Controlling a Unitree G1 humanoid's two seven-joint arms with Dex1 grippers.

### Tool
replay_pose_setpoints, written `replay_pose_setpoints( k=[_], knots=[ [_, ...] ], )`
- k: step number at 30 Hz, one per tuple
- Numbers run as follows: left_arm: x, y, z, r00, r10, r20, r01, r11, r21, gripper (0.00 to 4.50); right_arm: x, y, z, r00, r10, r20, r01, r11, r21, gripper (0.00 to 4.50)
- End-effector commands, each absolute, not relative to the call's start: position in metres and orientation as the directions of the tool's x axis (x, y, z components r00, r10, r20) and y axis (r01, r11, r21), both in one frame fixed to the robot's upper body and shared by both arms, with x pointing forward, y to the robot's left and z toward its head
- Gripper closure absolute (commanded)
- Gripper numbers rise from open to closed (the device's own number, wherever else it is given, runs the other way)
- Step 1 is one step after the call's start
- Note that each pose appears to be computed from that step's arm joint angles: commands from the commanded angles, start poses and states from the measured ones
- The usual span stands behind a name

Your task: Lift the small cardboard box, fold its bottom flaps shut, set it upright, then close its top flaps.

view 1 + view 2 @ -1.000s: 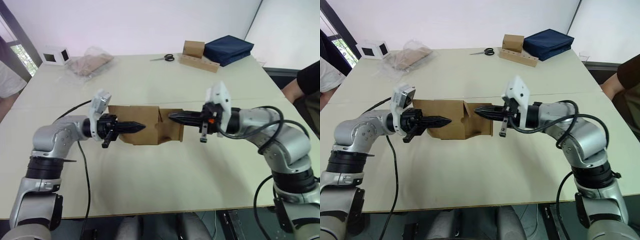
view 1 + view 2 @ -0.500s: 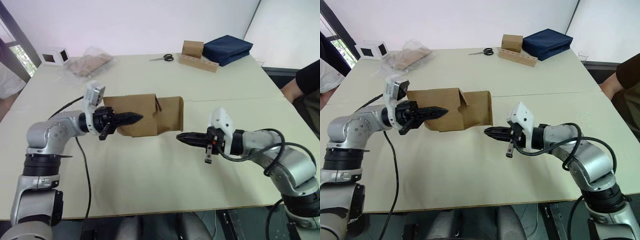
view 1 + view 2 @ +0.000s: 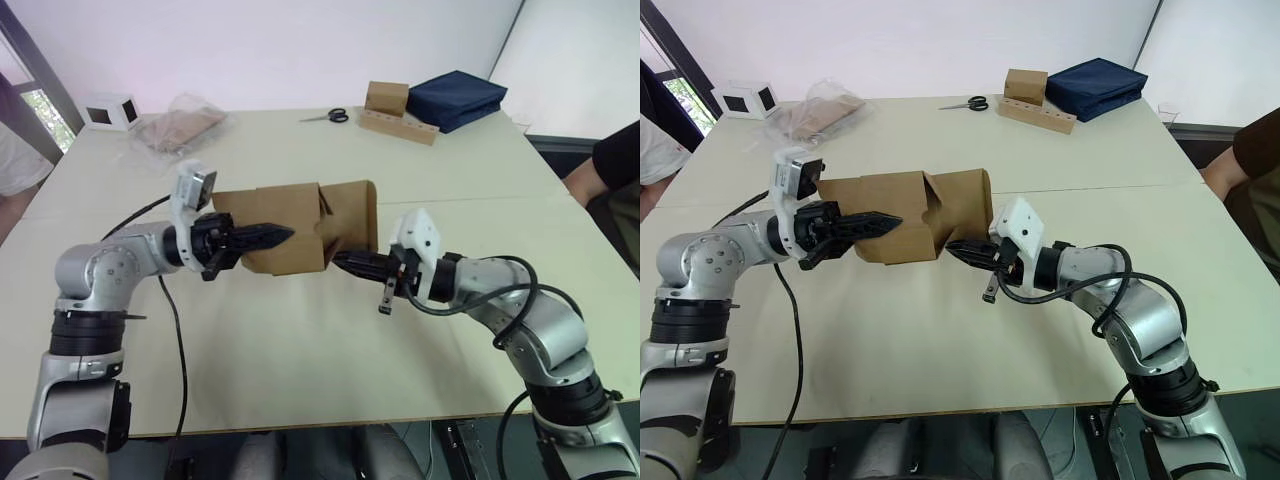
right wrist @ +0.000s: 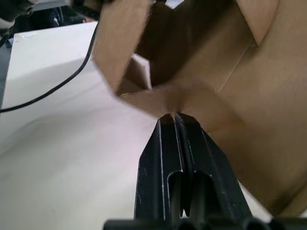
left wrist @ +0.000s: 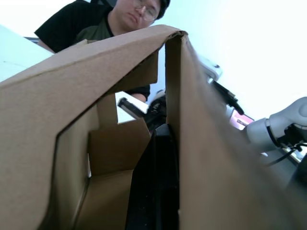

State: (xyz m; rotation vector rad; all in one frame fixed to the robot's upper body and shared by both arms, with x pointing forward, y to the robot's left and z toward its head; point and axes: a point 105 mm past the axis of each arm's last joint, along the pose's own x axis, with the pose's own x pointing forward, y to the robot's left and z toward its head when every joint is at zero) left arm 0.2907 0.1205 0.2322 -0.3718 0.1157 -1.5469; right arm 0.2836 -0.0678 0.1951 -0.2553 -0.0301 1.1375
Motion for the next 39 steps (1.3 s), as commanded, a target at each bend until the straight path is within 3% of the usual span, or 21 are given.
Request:
replay_pose_setpoints(
  k=[1, 15, 23, 39],
  knots=[
    [0.283, 0.118, 0.237, 0.000, -0.983, 0.182, 0.958, -0.052, -0.281, 4.44, 0.278, -0.058, 0.211, 0.380, 0.923, -0.052, -0.900, 0.357, -0.249, 4.50],
    [0.290, 0.114, 0.238, 0.021, -0.979, 0.201, 0.962, -0.034, -0.270, 4.44, 0.266, -0.042, 0.209, 0.276, 0.957, -0.086, -0.941, 0.251, -0.229, 4.50],
    [0.288, 0.113, 0.239, 0.010, -0.980, 0.201, 0.963, -0.044, -0.264, 4.44, 0.269, -0.041, 0.208, 0.286, 0.953, -0.096, -0.933, 0.255, -0.253, 4.50],
    [0.289, 0.124, 0.237, 0.042, -0.982, 0.182, 0.965, -0.007, -0.261, 4.44, 0.266, -0.077, 0.219, 0.328, 0.937, -0.119, -0.924, 0.292, -0.245, 4.50]
  ],
)
